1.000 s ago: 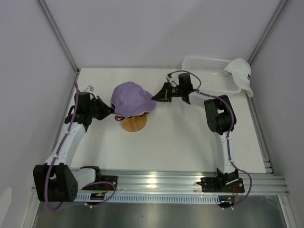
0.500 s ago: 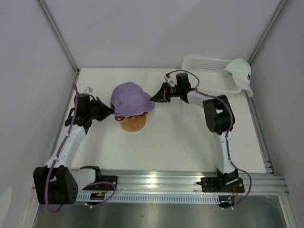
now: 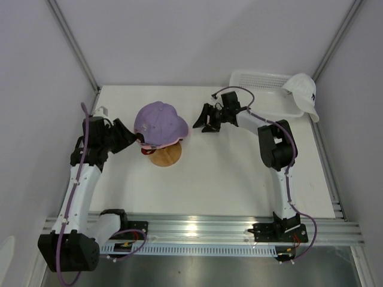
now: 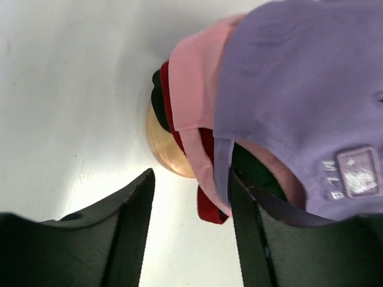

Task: Stack the hats

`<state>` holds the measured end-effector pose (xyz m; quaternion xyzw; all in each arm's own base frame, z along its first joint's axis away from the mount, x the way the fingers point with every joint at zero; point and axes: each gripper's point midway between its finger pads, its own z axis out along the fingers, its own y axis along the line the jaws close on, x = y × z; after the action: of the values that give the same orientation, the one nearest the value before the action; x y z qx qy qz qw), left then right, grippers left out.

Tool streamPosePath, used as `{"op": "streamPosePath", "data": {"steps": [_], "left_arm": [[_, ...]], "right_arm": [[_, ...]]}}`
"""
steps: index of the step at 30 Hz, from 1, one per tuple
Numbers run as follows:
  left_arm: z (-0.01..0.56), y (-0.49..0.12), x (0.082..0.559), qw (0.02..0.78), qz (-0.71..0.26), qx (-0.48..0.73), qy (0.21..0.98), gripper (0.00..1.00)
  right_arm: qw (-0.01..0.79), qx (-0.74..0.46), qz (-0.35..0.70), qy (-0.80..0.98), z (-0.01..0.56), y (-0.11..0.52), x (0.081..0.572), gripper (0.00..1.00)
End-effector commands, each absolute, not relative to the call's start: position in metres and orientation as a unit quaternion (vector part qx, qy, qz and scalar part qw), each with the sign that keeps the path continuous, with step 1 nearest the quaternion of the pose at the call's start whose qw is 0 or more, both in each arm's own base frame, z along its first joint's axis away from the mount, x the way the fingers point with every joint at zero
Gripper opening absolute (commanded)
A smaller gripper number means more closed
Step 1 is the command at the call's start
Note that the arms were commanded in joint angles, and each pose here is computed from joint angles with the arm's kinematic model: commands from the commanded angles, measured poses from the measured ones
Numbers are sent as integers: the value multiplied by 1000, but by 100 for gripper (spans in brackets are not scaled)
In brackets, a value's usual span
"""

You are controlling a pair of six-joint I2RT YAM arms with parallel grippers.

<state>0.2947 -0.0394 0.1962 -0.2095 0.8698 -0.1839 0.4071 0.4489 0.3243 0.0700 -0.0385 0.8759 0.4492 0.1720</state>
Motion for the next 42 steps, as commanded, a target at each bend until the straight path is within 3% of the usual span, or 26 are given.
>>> {"op": "streamPosePath", "data": {"steps": [1,8,15,23,35,42], "left_arm": [[238,-20,298,457,-143,-198,855,59],[297,-22,284,520,-144,-159,827,81],[342,-7,258,587,-105,-151,788,98],[350,-19,254,606,-134,-122,774,100],[328,-23,271,588,-144,-118,788,100],[328,-15,271,599,-122,-120,783,100]], "right_arm": [[284,-94,431,851,177,316,466,70],[403,-33,375,834,279,230,486,78],[502,119,247,820,327,88,480,90],[515,339,103,780,278,-88,444,98],[513,489,58,703,179,-153,442,99],[553,537,25,637,167,-187,461,99]]}}
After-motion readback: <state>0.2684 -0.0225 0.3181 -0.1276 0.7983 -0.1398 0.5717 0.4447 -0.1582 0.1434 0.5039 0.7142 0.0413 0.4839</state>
